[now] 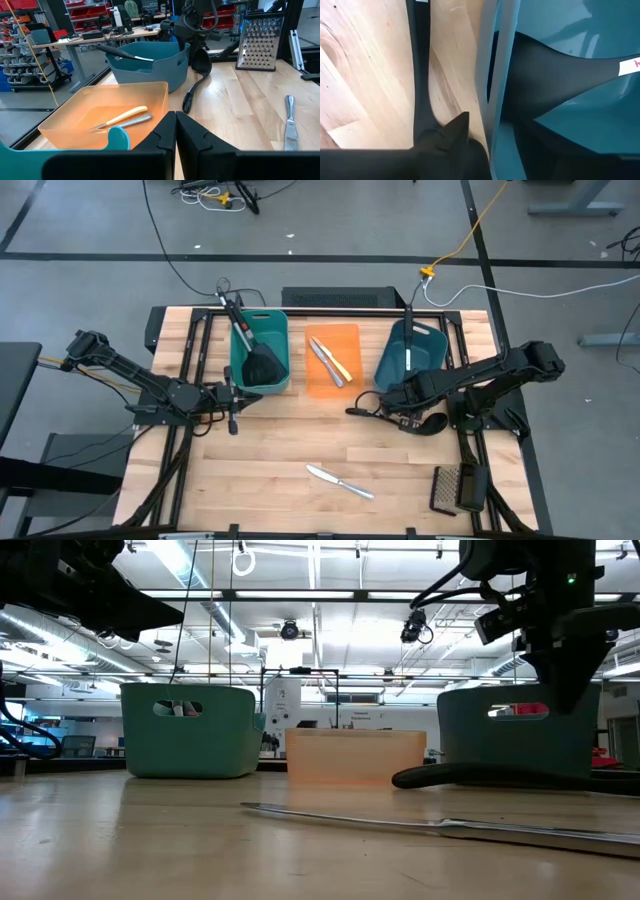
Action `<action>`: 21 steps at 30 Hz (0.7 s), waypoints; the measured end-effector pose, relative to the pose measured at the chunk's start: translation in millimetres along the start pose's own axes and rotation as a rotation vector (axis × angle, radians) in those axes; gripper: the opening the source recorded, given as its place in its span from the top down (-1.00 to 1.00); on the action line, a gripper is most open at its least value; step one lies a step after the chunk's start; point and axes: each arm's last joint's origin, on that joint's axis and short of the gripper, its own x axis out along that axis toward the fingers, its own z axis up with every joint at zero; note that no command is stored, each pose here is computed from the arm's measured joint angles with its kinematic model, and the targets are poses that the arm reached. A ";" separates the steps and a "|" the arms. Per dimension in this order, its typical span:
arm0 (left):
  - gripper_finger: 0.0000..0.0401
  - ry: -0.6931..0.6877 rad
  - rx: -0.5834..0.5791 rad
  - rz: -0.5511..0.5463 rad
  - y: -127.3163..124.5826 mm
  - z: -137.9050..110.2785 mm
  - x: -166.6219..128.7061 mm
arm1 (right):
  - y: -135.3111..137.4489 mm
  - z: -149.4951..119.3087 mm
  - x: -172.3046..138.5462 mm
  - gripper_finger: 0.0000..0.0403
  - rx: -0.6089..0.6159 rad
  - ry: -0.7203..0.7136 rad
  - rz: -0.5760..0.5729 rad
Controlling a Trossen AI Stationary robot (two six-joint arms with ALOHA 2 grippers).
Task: Pick & Place Kitchen Items
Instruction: Put the black serving spoon into the dark blue bin
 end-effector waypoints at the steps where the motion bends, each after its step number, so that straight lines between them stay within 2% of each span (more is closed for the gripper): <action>1: 0.92 -0.001 0.000 0.000 0.0 0.1 0.0 | 0.0 -0.1 0.0 0.17 0.000 0.001 0.000; 7: 0.92 0.000 0.000 0.000 0.0 0.0 0.0 | -0.8 -2.6 -0.1 0.12 0.003 0.032 0.003; 14: 0.92 0.000 0.000 0.000 0.0 0.0 0.0 | -2.0 -3.8 -1.7 0.20 0.045 0.043 -0.009; 17: 0.92 0.000 0.000 0.000 0.0 0.0 0.0 | -0.1 -0.3 -9.3 0.21 0.047 0.001 0.005; 21: 0.92 0.000 0.000 0.000 0.0 0.0 0.0 | 2.9 4.8 -28.6 0.17 0.028 -0.108 -0.045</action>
